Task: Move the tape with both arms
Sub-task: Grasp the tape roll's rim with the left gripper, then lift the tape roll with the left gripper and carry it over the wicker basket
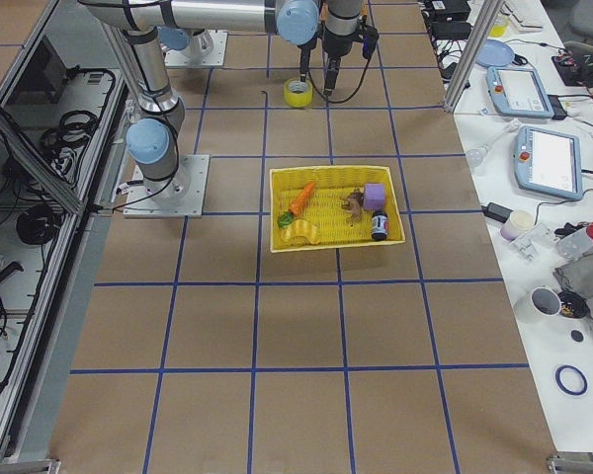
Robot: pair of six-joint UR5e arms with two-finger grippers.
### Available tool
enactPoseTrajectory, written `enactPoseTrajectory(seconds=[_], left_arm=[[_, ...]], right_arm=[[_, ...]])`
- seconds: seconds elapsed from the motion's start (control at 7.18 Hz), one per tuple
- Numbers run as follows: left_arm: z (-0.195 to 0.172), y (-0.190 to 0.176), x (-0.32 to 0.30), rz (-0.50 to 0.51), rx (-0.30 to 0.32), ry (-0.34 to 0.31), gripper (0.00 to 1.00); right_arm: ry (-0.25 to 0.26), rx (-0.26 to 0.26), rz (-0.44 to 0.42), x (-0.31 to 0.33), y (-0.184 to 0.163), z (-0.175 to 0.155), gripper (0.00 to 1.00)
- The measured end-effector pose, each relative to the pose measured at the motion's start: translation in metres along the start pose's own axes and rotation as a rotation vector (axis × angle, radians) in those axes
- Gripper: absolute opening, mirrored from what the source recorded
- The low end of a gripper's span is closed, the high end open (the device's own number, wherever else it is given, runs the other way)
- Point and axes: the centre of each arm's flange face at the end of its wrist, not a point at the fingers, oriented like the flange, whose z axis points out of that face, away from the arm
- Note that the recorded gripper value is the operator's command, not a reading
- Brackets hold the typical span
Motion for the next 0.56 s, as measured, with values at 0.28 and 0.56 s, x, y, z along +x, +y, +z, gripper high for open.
enactPoseTrajectory(seconds=[0.28, 0.56], left_arm=[[0.016, -0.0011, -0.0016, -0.007, -0.032, -0.001, 0.03], [0.0144, -0.0004, -0.0006, -0.003, -0.032, -0.003, 0.0]], right_arm=[[0.009, -0.013, -0.013, 0.0009, 0.003, -0.0009, 1.0], [0.018, -0.025, -0.015, 0.0018, 0.0048, -0.001, 1.0]])
